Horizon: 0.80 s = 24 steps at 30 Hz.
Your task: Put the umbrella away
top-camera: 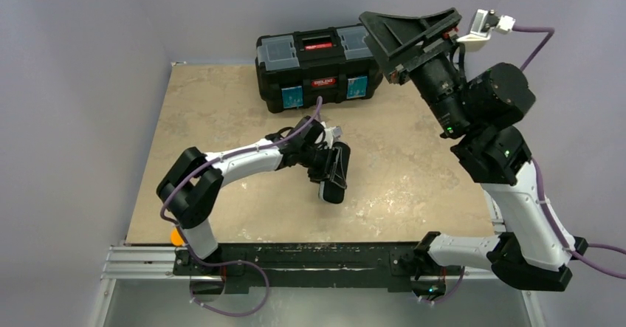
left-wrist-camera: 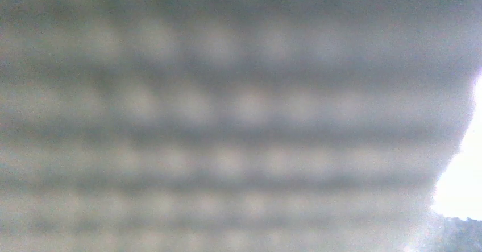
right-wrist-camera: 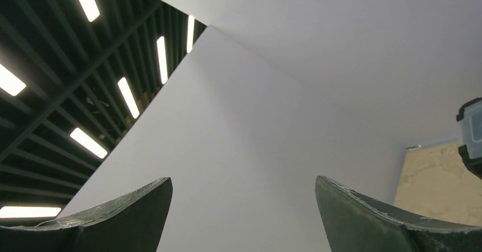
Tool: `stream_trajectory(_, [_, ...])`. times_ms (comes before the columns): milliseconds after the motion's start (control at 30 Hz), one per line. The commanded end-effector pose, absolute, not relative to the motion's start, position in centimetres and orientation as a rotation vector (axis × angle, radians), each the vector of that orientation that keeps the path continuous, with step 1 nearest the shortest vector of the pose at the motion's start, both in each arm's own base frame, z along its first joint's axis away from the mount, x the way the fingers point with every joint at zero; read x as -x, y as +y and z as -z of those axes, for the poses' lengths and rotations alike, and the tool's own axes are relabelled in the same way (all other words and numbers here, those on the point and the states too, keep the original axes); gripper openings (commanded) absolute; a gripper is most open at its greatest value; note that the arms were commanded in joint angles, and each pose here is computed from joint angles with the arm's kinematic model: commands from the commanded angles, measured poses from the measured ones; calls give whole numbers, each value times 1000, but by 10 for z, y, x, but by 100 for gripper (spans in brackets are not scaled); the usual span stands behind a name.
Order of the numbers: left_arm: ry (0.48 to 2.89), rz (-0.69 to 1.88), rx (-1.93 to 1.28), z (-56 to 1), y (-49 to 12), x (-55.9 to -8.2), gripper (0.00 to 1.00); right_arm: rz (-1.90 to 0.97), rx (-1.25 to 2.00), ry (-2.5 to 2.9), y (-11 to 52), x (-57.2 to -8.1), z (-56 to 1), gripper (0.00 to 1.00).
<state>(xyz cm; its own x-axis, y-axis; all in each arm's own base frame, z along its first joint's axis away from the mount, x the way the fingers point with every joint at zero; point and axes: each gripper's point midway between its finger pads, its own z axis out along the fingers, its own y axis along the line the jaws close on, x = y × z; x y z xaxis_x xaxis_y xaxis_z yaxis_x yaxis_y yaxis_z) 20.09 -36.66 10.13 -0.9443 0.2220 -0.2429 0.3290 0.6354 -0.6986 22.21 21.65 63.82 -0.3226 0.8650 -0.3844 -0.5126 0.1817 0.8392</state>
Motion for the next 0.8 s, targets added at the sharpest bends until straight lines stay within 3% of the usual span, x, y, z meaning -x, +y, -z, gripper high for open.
stream_trajectory(0, [2551, 1456, -382, -145, -391, -235, 15, -1489, -458, 1171, 200, -217, -651, 99])
stream_trajectory(33, [2540, 1476, -346, -147, -390, -244, 32, -1492, -454, 1173, 202, -217, -651, 99])
stream_trajectory(67, [2540, 1487, -303, -147, -388, -254, 63, -1493, -454, 1173, 202, -218, -652, 99])
stream_trajectory(100, [2530, 1502, -267, -150, -384, -263, 83, -1496, -451, 1175, 204, -218, -652, 99])
stream_trajectory(167, [2488, 1544, -201, -157, -375, -279, 96, -1520, -441, 1185, 209, -218, -650, 99])
stream_trajectory(500, [2599, 1296, -51, -133, -301, -286, 100, -1564, -441, 1223, 225, -223, -637, 99])
stream_trajectory(767, [2583, 928, -122, -151, -243, -265, 100, -1324, -504, 1299, 211, -248, -584, 99])
